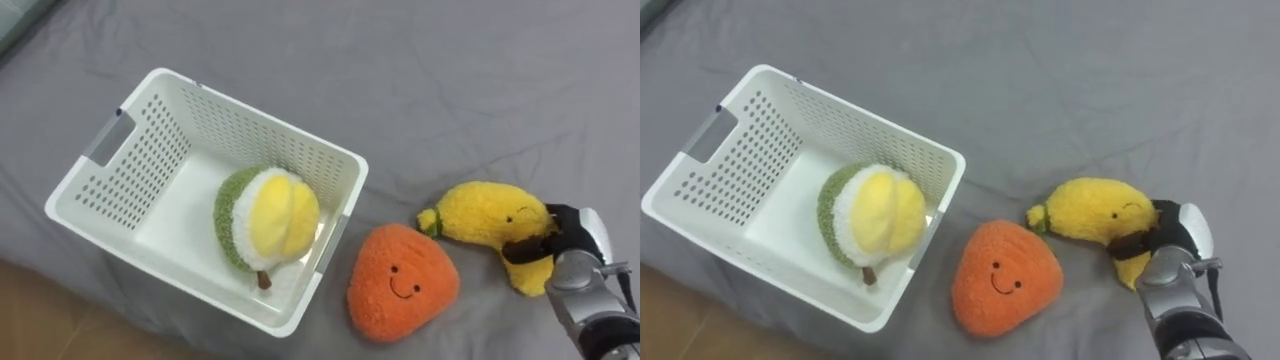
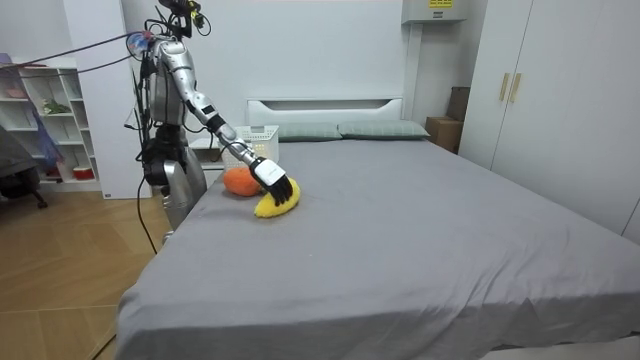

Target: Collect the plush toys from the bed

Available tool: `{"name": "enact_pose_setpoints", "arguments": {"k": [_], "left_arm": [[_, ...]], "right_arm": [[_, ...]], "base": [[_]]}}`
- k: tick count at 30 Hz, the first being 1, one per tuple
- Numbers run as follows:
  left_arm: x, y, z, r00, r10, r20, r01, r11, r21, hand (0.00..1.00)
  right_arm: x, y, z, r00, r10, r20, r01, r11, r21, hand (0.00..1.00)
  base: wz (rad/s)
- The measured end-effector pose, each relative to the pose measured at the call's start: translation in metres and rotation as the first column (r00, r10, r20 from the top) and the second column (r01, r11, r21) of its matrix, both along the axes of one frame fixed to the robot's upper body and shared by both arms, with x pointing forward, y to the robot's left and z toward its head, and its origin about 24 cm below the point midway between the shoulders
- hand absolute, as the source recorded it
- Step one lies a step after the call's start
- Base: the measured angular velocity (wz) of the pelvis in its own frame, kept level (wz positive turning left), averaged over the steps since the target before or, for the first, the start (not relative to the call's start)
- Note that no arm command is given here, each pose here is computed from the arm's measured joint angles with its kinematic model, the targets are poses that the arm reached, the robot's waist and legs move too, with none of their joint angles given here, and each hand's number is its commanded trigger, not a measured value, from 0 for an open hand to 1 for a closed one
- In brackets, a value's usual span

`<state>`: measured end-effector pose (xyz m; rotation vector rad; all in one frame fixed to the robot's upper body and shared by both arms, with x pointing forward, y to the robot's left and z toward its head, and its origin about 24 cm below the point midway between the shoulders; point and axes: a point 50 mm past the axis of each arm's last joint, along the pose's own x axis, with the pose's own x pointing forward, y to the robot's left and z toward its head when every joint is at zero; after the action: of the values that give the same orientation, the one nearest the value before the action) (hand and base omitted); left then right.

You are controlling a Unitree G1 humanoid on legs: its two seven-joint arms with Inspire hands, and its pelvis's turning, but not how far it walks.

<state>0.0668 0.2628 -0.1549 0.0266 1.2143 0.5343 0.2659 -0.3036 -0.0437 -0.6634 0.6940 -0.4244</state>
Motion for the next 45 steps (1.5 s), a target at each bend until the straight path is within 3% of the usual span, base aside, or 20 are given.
{"name": "enact_pose_setpoints", "arguments": {"k": [20, 30, 37, 45], "left_arm": [[0.004, 0.001, 0.001, 1.0, -0.006, 0.019, 0.006, 1.0, 0.002, 0.0], [0.01, 0.005, 0.005, 0.998, -0.007, 0.065, 0.006, 1.0, 0.022, 0.0], [-0.013, 0.007, 0.002, 1.0, 0.017, 0.001, -0.017, 0.999, 0.029, 0.0], [-0.035, 0.007, 0.0, 0.997, 0.067, -0.03, -0.066, 0.997, 0.025, 0.0]], "right_arm": [[0.0, 0.001, -0.002, 0.999, 0.029, -0.014, -0.029, 0.999, 0.016, 1.0], [0.005, 0.017, 0.007, 0.988, 0.132, 0.079, -0.135, 0.99, 0.044, 1.0], [0.007, 0.039, 0.026, 0.947, 0.229, 0.223, -0.247, 0.967, 0.056, 1.0], [-0.007, 0.05, 0.038, 0.906, 0.301, 0.296, -0.327, 0.944, 0.04, 1.0]], "base": [[0.02], [-0.09], [-0.12], [-0.01]]}}
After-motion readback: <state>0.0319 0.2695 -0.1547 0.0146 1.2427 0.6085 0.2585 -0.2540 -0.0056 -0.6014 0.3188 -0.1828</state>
